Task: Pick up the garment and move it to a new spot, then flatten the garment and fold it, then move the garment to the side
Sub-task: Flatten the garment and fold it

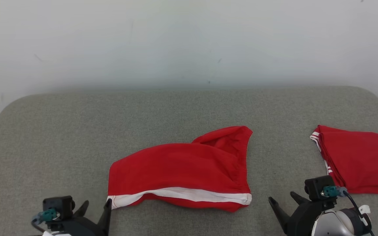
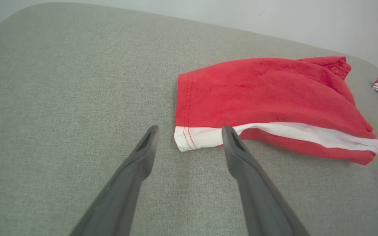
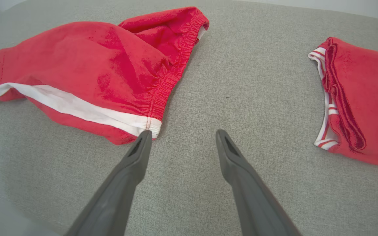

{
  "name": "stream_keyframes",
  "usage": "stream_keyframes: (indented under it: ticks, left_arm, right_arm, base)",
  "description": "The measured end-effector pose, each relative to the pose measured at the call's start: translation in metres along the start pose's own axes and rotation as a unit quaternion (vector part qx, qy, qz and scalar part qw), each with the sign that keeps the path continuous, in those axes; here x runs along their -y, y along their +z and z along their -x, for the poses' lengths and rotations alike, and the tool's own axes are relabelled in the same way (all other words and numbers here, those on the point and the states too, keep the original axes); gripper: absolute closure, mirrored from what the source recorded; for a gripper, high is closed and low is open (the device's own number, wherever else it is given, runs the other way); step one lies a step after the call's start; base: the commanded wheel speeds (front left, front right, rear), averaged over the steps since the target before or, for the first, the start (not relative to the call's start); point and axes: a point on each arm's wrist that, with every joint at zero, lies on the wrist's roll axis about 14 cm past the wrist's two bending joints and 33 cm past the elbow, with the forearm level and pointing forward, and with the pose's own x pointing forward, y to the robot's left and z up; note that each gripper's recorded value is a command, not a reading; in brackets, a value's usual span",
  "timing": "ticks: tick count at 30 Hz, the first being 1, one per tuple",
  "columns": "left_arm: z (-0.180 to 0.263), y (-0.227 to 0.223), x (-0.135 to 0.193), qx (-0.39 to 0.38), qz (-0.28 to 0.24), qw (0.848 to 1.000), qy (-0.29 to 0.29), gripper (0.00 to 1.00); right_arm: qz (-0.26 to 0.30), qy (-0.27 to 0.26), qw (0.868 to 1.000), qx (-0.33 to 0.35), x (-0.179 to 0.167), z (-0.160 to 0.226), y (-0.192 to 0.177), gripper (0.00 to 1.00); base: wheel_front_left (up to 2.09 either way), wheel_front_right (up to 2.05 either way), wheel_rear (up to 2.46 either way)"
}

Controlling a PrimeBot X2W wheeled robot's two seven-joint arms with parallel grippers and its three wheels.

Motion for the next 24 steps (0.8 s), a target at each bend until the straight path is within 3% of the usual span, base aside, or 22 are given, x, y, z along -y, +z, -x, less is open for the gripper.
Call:
stream_keyframes:
  ticks: [12, 24]
  left_arm:
    - [-0.029, -0.029, -0.003, -0.087, -0.014, 0.996, 0.014, 0.0]
    - [-0.053, -0.05, -0.006, -0.141, -0.015, 0.99, 0.022, 0.0]
  right_arm:
    - [0.023, -0.019, 0.997, -0.066, 0.009, -0.008, -0.016, 0.0]
    - [0.035, -0.008, 0.996, -0.082, 0.003, -0.028, -0.02, 0.0]
  base:
    - [0.0, 0.0, 0.0]
    - [0.0, 0.0, 0.0]
